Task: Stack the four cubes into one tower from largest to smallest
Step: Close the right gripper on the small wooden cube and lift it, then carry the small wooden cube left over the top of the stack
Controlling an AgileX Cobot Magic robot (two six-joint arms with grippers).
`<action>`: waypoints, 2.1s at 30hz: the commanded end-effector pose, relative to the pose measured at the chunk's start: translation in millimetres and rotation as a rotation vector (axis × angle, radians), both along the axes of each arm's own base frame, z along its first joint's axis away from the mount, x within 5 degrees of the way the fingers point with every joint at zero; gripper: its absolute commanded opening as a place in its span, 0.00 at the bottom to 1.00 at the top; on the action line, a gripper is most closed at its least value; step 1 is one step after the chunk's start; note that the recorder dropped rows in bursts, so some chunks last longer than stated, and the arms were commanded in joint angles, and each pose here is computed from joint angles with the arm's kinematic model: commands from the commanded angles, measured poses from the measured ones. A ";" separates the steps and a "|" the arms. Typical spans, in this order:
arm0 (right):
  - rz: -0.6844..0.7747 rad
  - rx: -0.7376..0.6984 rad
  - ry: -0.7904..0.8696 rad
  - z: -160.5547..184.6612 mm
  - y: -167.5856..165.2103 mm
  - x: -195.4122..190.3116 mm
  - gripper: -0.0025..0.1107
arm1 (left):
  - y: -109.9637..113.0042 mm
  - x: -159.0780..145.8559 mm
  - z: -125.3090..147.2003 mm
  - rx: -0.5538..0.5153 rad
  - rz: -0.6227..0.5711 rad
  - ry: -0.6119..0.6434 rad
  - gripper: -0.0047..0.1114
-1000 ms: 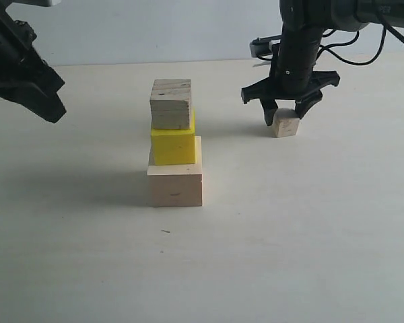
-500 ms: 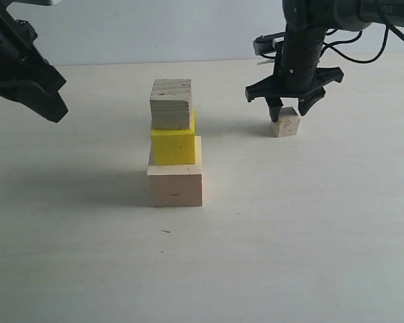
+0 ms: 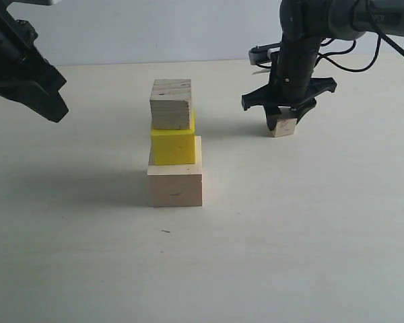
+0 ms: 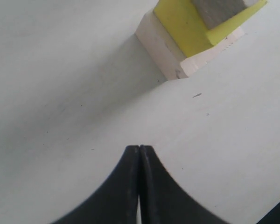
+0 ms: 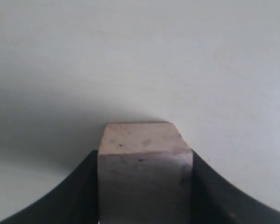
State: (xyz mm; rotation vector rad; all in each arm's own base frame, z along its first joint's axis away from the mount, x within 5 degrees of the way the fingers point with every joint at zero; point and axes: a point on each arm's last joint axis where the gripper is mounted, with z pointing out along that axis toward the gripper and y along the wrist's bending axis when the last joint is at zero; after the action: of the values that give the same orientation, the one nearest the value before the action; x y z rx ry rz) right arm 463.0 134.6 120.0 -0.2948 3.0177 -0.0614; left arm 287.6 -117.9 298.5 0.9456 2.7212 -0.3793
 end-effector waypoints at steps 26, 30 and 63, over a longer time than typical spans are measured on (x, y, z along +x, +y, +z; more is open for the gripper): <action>0.455 0.513 -0.710 137.1 -7.9 -97.2 0.02 | 3.9 -0.8 -12.3 0.034 0.007 -0.042 0.04; 0.642 0.689 -0.844 160.7 -10.2 -133.6 0.02 | 3.7 -0.1 -12.2 0.032 0.008 -0.049 0.04; 1.066 1.024 -0.869 118.4 5.6 -110.1 0.02 | -0.6 -1.1 -10.9 -0.012 -0.029 -0.051 0.04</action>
State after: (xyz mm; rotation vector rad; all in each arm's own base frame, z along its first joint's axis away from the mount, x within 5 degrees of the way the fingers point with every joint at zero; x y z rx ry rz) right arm 350.1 140.4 242.3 -1.2152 1.4612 1.0239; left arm 287.9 -118.4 285.4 0.9740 2.6733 -0.3751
